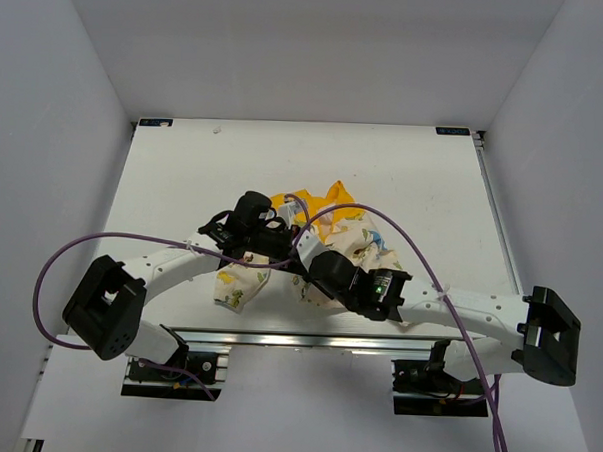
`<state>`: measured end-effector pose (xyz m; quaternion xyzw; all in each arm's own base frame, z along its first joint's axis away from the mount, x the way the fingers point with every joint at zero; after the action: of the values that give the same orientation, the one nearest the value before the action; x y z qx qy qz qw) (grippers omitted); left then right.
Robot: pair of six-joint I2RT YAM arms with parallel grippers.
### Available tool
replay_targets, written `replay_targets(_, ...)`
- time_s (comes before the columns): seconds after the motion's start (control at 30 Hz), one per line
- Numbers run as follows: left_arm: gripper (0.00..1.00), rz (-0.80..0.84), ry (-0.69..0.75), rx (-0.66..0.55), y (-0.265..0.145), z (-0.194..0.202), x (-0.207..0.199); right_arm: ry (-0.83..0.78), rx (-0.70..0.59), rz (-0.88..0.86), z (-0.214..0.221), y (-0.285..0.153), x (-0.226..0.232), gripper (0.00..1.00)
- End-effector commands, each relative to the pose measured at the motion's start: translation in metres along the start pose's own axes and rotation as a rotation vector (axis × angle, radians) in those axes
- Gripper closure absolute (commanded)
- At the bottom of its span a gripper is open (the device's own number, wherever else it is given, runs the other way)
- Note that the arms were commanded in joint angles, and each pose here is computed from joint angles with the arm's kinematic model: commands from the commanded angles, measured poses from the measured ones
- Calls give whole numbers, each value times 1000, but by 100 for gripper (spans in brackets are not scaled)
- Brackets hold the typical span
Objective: Zip up the jacket
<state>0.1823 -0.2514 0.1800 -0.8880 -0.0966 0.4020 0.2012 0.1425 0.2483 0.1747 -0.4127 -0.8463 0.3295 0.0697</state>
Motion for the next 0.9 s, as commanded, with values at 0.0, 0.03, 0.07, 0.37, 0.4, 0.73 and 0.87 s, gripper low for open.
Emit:
replay_targets(0.0, 100, 49, 77, -28, -5, -13, -16, 36, 28, 27, 9, 3, -3, 90)
replay_targets(0.03, 100, 50, 77, -27, -5, -13, -16, 38, 27, 23, 10, 3, -3, 88)
replay_targets(0.07, 100, 50, 74, -25, -5, -13, -16, 41, 20, 17, 9, 3, -2, 85)
replay_targets(0.37, 100, 52, 78, -31, -6, -15, -17, 72, 11, 54, 13, 6, -8, 86)
replay_targets(0.4, 100, 53, 78, -30, -6, -15, -17, 80, -6, 73, 11, 6, -10, 95)
replay_targets(0.73, 100, 16, 47, 2, -4, -10, -11, 155, -168, 117, -18, -12, -25, 100)
replay_targets(0.87, 100, 3, 48, 14, -6, -9, -11, 192, -171, 195, -27, -9, -40, 100)
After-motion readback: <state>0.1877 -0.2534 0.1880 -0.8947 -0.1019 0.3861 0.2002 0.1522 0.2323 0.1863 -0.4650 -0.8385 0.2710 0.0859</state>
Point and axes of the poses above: each gripper's point midway between its finger pads, its own y axis out along the fingers, its own x axis along the line the jaws close on, z = x × y, the point moved 7 cm from there along -y, back along the fingers, and after that the axes turned 14 degrees about y, right-handed, at the moved point
